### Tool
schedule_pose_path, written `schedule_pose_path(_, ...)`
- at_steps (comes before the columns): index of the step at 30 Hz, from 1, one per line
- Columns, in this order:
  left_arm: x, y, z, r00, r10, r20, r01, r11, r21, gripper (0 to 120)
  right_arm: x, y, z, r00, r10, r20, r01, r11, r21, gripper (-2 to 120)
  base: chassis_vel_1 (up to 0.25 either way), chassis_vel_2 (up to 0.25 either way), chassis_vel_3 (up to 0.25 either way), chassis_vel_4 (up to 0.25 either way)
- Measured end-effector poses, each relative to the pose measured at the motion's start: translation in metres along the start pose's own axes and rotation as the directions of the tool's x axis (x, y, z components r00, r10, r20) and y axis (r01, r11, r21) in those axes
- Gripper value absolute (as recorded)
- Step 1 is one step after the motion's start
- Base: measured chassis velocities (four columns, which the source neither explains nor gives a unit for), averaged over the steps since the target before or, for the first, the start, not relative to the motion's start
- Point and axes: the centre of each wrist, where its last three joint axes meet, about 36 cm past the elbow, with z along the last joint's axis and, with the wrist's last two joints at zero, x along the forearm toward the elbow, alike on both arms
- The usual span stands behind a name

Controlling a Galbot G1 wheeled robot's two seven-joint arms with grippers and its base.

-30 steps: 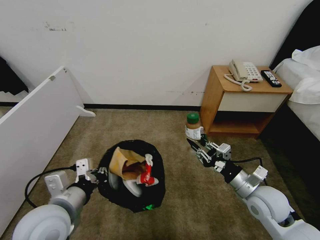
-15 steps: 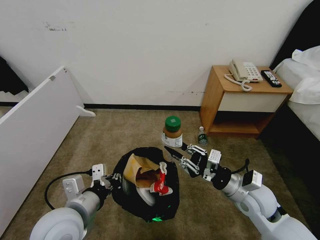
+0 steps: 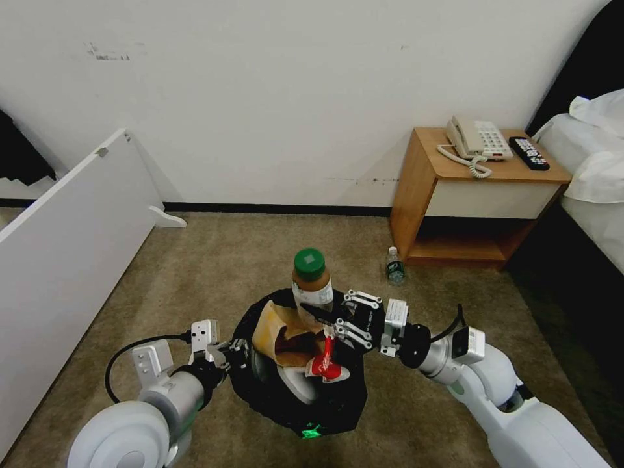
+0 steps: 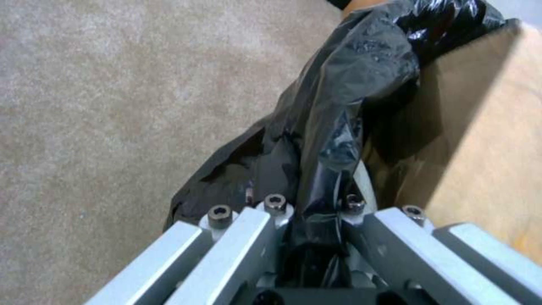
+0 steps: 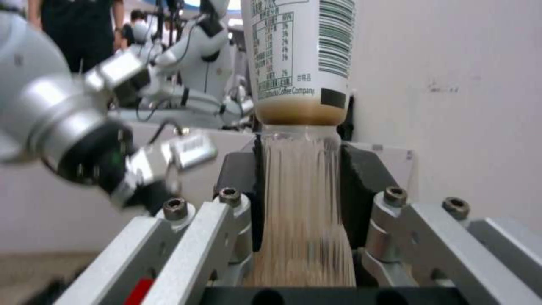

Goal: Pick up the trash bin, then pick up the garbage from the floor and place it into the trash bin.

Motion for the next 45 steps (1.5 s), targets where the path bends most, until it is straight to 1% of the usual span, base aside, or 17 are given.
schedule_pose_path(6, 0.006, -0.002, -0.003, 1.0, 0.012, 0.008, -0.012, 1.0, 0.004, 1, 0.009, -0.003, 0.006, 0.999, 0.001, -0.033, 0.0, 1.0, 0.023, 25, 0.0, 0.0, 0.0, 0.0)
schedule_pose_path(15, 0.012, -0.005, -0.005, 1.0, 0.022, 0.017, -0.022, 1.0, 0.004, 1, 0.018, -0.005, 0.017, 0.998, 0.021, -0.063, -0.02, 1.0, 0.021, 25, 0.0, 0.0, 0.0, 0.0)
schedule_pose_path(26, 0.013, -0.004, -0.007, 0.999, 0.025, 0.026, -0.025, 1.0, 0.006, 1, 0.02, -0.004, 0.021, 0.997, 0.029, -0.07, -0.027, 0.999, 0.023, 25, 0.0, 0.0, 0.0, 0.0)
schedule_pose_path(28, 0.012, -0.004, -0.007, 0.999, 0.026, 0.027, -0.026, 1.0, 0.007, 1, 0.021, -0.002, 0.022, 0.997, 0.029, -0.071, -0.027, 0.999, 0.021, 35, 0.0, 0.0, 0.0, 0.0)
schedule_pose_path(29, 0.012, -0.004, -0.007, 0.999, 0.026, 0.027, -0.026, 1.0, 0.007, 1, 0.021, -0.002, 0.022, 0.997, 0.029, -0.071, -0.027, 0.999, 0.021, 35, 0.0, 0.0, 0.0, 0.0)
schedule_pose_path(30, 0.012, -0.004, -0.007, 0.999, 0.026, 0.027, -0.026, 1.0, 0.007, 1, 0.02, -0.002, 0.021, 0.997, 0.027, -0.07, -0.026, 0.999, 0.022, 40, 0.0, 0.0, 0.0, 0.0)
schedule_pose_path(31, 0.012, -0.004, -0.007, 0.999, 0.026, 0.027, -0.026, 1.0, 0.007, 1, 0.02, -0.002, 0.021, 0.997, 0.027, -0.07, -0.026, 0.999, 0.022, 40, 0.0, 0.0, 0.0, 0.0)
schedule_pose_path(33, 0.011, -0.004, -0.007, 0.999, 0.027, 0.027, -0.028, 1.0, 0.008, 1, 0.02, -0.001, 0.02, 0.997, 0.023, -0.067, -0.021, 0.999, 0.024, 50, 0.0, 0.0, 0.0, 0.0)
schedule_pose_path(34, 0.011, -0.004, -0.007, 0.999, 0.028, 0.028, -0.028, 1.0, 0.008, 1, 0.02, -0.001, 0.02, 0.998, 0.019, -0.066, -0.017, 1.0, 0.025, 57, 0.0, 0.0, 0.0, 0.0)
schedule_pose_path(35, 0.011, -0.004, -0.007, 0.999, 0.028, 0.028, -0.028, 1.0, 0.008, 1, 0.02, -0.001, 0.02, 0.998, 0.019, -0.066, -0.017, 1.0, 0.025, 57, 0.0, 0.0, 0.0, 0.0)
schedule_pose_path(36, 0.011, -0.004, -0.007, 0.999, 0.028, 0.027, -0.028, 1.0, 0.008, 1, 0.02, 0.0, 0.02, 0.998, 0.014, -0.064, -0.012, 1.0, 0.025, 61, 0.0, 0.0, 0.0, 0.0)
schedule_pose_path(38, 0.009, -0.003, -0.007, 0.999, 0.024, 0.026, -0.024, 1.0, 0.008, 1, 0.019, 0.002, 0.019, 0.998, -0.003, -0.061, 0.005, 1.0, 0.025, 72, 0.0, 0.0, 0.0, 0.0)
schedule_pose_path(40, 0.009, -0.002, -0.007, 0.999, 0.023, 0.025, -0.023, 1.0, 0.008, 1, 0.019, 0.002, 0.019, 0.998, -0.007, -0.06, 0.009, 1.0, 0.025, 73, 0.0, 0.0, 0.0, 0.0)
schedule_pose_path(41, 0.008, -0.002, -0.007, 0.999, 0.022, 0.024, -0.022, 1.0, 0.009, 1, 0.019, 0.003, 0.017, 0.998, -0.027, -0.056, 0.028, 0.999, 0.023, 82, 0.0, 0.0, 0.0, 0.0)
schedule_pose_path(42, 0.008, -0.002, -0.007, 0.999, 0.022, 0.024, -0.022, 1.0, 0.009, 1, 0.019, 0.003, 0.017, 0.998, -0.027, -0.056, 0.028, 0.999, 0.023, 82, 0.0, 0.0, 0.0, 0.0)
schedule_pose_path(44, 0.007, -0.001, -0.007, 0.999, 0.02, 0.025, -0.02, 1.0, 0.009, 1, 0.018, 0.004, 0.016, 0.998, -0.047, -0.049, 0.048, 0.999, 0.02, 92, 0.0, 0.0, 0.0, 0.0)
schedule_pose_path(45, 0.007, -0.001, -0.007, 0.999, 0.02, 0.025, -0.02, 1.0, 0.009, 1, 0.018, 0.004, 0.016, 0.998, -0.047, -0.049, 0.048, 0.999, 0.02, 92, 0.0, 0.0, 0.0, 0.0)
